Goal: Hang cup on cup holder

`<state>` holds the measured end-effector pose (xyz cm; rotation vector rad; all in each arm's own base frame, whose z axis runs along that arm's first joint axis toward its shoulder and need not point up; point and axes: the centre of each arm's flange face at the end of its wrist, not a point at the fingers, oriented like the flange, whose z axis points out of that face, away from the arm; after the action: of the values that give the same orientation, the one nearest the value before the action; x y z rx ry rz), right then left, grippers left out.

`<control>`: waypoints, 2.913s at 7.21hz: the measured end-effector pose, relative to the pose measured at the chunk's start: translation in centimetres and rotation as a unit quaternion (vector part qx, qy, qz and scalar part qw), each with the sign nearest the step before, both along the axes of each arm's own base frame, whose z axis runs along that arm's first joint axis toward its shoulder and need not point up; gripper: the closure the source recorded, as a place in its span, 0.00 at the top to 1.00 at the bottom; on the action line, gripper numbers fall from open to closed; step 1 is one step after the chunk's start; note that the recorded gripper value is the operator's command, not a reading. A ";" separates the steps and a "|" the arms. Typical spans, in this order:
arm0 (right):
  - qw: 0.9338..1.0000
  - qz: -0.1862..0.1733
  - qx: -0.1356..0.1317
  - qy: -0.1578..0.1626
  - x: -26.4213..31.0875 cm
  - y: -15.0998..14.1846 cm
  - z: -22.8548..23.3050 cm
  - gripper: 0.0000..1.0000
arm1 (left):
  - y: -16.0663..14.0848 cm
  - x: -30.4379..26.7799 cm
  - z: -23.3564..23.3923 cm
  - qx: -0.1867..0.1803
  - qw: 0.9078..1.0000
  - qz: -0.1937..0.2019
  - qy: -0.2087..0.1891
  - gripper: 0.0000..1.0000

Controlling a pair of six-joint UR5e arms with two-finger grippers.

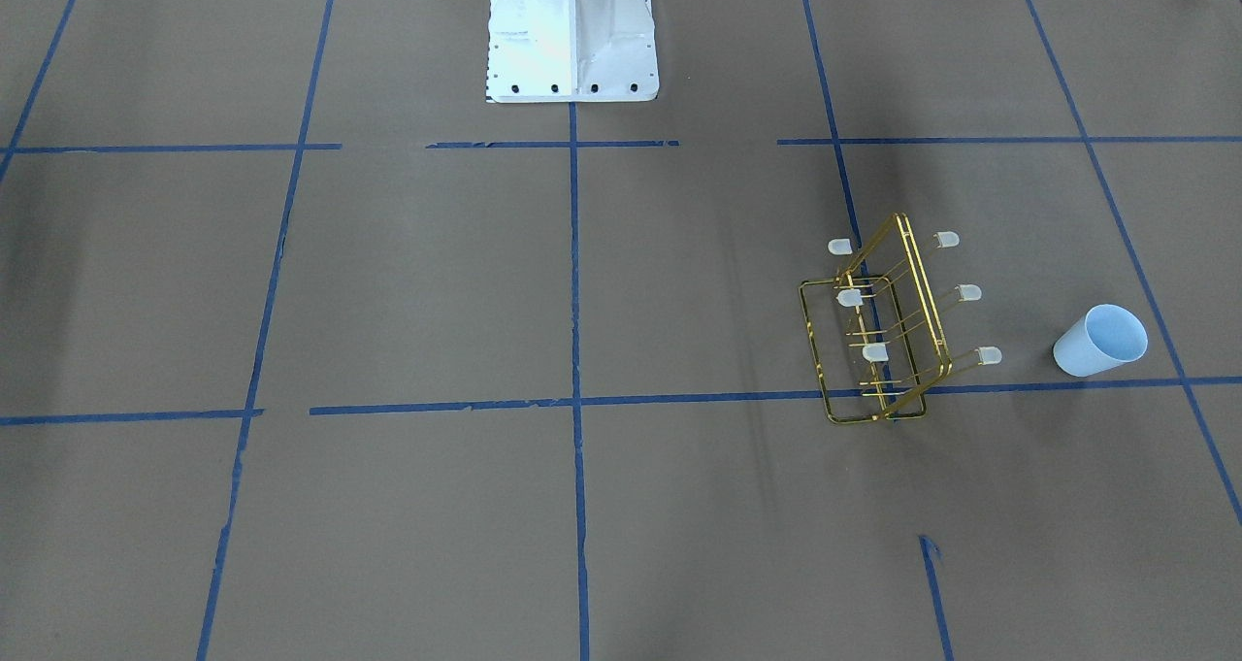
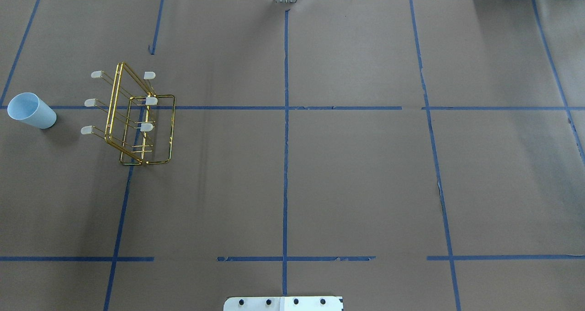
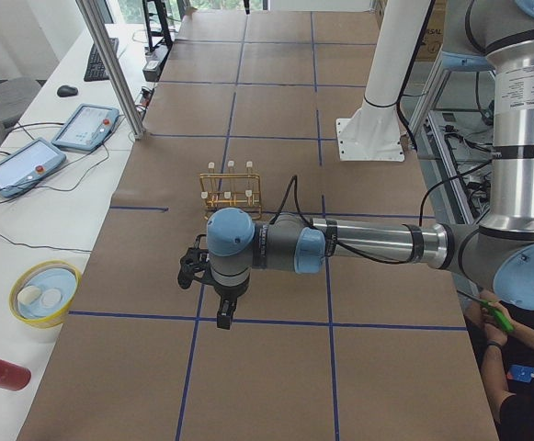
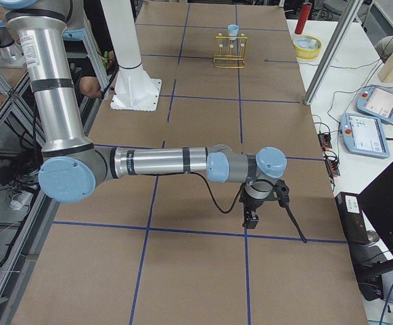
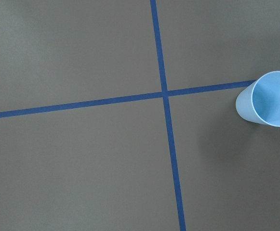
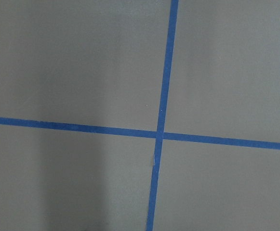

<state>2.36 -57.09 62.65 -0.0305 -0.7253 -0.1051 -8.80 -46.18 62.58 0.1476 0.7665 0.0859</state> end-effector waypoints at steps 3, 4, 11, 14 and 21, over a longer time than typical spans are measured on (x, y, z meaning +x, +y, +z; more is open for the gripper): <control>1.000 0.000 0.000 0.000 0.0 0.0 0.0 1.00 | -0.1 0.0 0.3 0.008 1.000 0.000 0.000 1.00; 1.000 0.000 0.000 0.000 0.0 0.0 0.0 1.00 | -0.2 0.0 0.1 0.015 1.000 0.000 -0.002 1.00; 1.000 -0.001 0.000 0.000 -0.1 0.0 0.0 1.00 | -0.9 6.7 -6.6 0.042 0.992 -0.108 -0.052 1.00; 1.000 0.000 0.000 0.000 -0.1 0.0 0.0 1.00 | 1.6 13.9 -6.8 0.064 0.980 -0.183 -0.045 1.00; 1.000 0.000 0.000 0.000 0.0 0.0 0.0 1.00 | 6.4 31.4 -7.4 0.017 0.914 -0.405 -0.004 1.00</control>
<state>2.36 -57.08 62.65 -0.0308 -0.7253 -0.1050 22.65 -39.78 55.16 0.4873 0.6449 -0.6905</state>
